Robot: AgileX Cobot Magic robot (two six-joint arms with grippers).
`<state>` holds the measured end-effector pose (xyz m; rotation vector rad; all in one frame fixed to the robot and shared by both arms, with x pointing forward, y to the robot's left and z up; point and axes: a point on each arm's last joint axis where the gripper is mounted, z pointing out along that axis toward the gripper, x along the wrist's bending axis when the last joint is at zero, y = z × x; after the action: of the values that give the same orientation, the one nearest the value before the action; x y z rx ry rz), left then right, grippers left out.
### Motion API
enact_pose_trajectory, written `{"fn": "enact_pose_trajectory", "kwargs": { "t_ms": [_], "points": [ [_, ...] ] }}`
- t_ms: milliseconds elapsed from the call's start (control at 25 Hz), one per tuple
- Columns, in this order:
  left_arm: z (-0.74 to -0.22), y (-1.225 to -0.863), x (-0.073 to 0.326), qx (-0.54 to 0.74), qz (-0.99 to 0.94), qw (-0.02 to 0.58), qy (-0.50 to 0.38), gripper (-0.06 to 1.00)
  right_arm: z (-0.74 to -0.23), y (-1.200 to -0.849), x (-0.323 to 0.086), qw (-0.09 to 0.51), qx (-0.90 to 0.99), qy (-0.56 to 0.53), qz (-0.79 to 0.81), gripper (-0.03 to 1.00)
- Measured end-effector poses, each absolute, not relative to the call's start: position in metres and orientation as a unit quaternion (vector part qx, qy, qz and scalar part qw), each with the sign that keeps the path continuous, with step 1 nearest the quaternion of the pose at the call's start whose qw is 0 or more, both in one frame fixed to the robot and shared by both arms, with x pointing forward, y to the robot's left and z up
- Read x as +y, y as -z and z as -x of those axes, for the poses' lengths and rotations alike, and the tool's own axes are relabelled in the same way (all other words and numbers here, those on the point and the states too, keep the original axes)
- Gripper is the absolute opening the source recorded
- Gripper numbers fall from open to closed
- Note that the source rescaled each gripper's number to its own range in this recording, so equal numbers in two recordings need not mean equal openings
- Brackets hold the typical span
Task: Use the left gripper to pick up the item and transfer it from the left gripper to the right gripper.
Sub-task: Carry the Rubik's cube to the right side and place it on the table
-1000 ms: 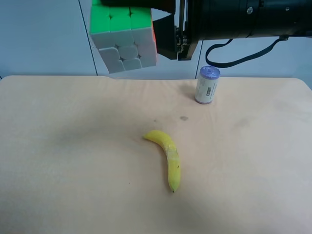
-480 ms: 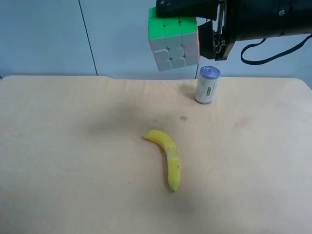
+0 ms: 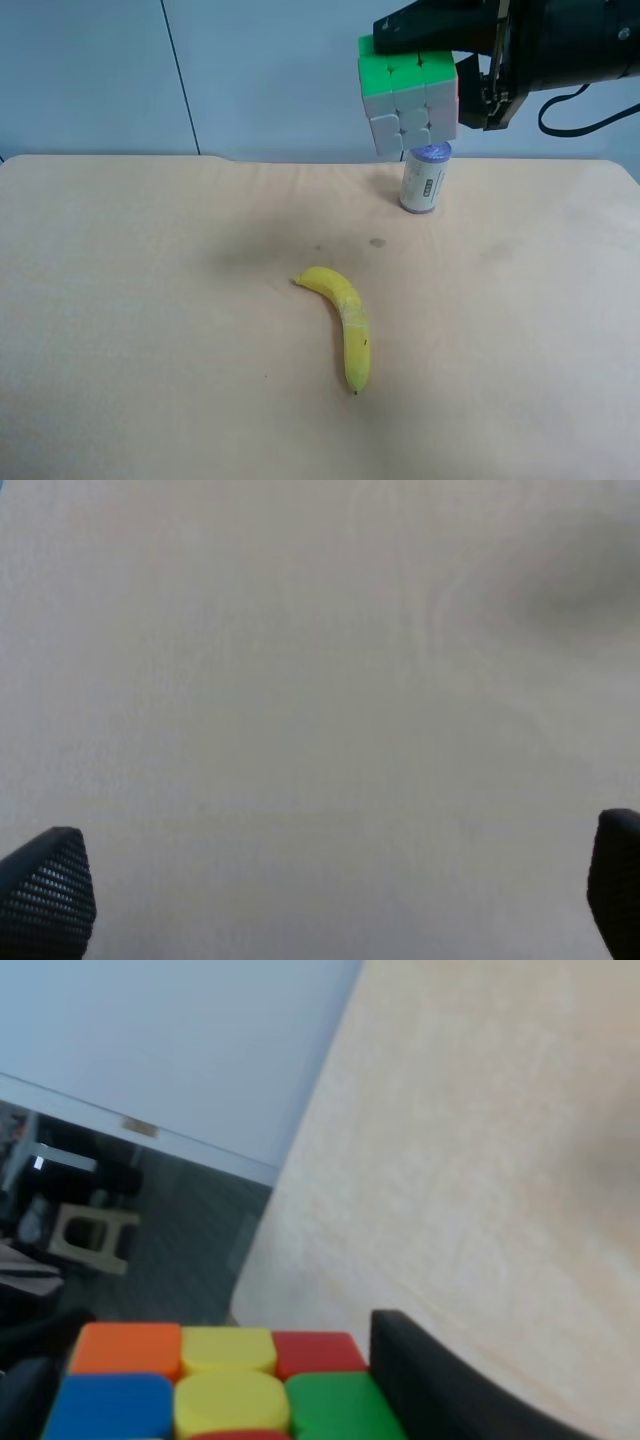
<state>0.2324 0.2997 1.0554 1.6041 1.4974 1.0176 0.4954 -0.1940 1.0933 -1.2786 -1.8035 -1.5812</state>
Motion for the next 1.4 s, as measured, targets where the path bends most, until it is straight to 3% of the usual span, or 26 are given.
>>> {"fn": "enact_pose_trajectory", "kwargs": {
  "t_ms": [600, 1000, 1400],
  "points": [
    [-0.232, -1.055, 0.3, 0.579, -0.62, 0.354, -0.394, 1.0, -0.484, -1.07, -0.203, 0.19, -0.744, 0.447, 0.459, 0.0],
    [-0.232, -1.055, 0.3, 0.579, -0.62, 0.354, -0.394, 1.0, -0.477, -1.068, -0.23, 0.038, -0.777, 0.332, 0.533, 0.0],
    [-0.232, -1.055, 0.3, 0.579, -0.62, 0.354, -0.394, 1.0, -0.492, -1.059, -0.271, -0.154, -0.742, 0.196, 0.622, 0.0]
  ]
}}
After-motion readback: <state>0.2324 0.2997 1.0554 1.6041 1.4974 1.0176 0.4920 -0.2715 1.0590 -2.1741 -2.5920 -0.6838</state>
